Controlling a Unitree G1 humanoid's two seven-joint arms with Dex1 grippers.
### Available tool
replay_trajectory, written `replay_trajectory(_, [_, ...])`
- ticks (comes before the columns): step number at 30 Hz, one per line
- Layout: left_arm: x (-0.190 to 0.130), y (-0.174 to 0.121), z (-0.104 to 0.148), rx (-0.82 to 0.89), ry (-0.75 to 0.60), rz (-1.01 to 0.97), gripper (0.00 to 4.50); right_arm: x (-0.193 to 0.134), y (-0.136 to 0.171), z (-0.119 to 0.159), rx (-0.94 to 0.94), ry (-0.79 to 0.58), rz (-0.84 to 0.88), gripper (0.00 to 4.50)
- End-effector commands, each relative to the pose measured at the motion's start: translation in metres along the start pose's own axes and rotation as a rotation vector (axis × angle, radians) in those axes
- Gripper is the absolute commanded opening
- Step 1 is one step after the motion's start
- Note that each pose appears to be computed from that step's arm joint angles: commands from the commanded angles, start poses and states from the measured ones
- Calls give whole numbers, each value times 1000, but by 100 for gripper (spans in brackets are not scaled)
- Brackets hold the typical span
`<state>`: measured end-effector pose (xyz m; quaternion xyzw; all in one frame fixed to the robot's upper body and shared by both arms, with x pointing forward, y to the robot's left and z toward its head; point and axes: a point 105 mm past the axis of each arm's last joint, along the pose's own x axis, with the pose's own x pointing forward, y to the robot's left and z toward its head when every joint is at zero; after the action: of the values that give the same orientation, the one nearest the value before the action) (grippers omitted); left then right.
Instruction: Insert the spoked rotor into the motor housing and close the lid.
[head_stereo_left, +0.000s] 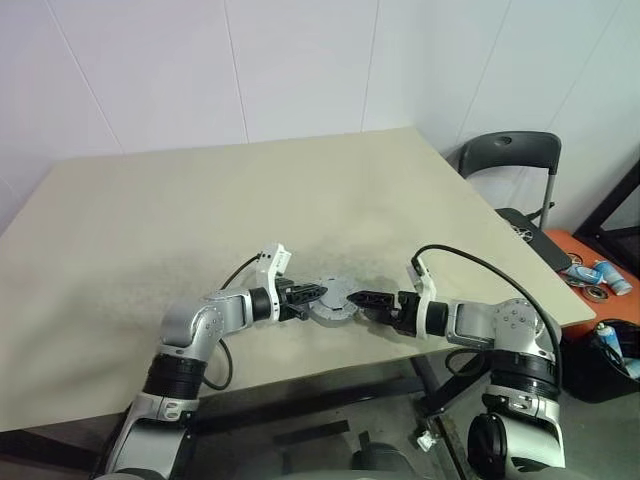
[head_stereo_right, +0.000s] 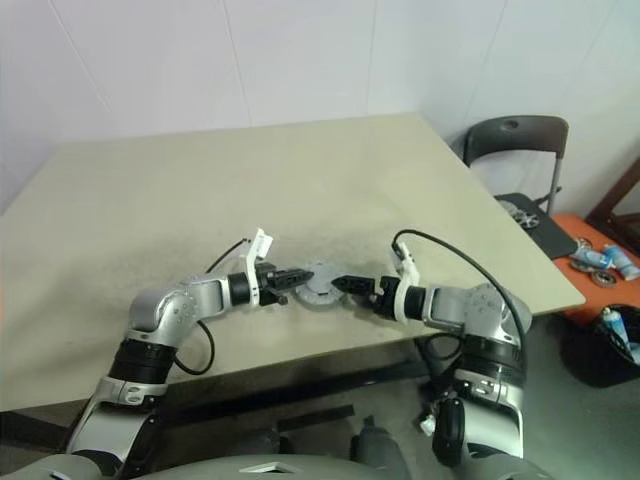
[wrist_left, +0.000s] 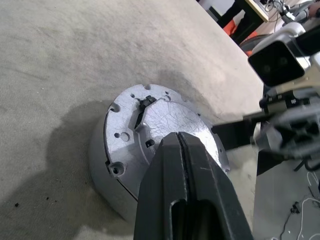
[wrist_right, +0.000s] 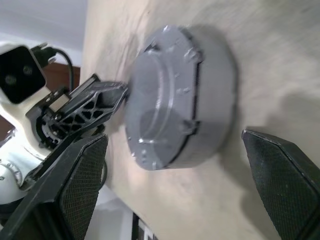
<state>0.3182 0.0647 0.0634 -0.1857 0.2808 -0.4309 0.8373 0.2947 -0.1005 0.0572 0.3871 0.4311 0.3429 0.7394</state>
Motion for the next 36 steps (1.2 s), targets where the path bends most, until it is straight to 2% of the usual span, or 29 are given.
replay_trajectory(1, [0,18,-30,-53,95,96,0,15,20,8,-26,3,61,449])
replay_trajectory(6, [-3,20,-32,-58,86,112,0,27,27,11,-15,-4,86,449])
replay_trajectory(15, [-4,22,-31,-61,80,124,0,34,31,38,39,-150,122,449])
replay_trajectory(29, [-4,26,-21,-43,82,121,0,42,36,20,65,-112,173,449])
replay_trajectory(32, [-4,25,-21,-43,80,122,0,41,32,18,69,-105,157,386])
replay_trajectory(36, [-4,23,-24,-45,77,126,0,43,36,14,68,-88,180,271])
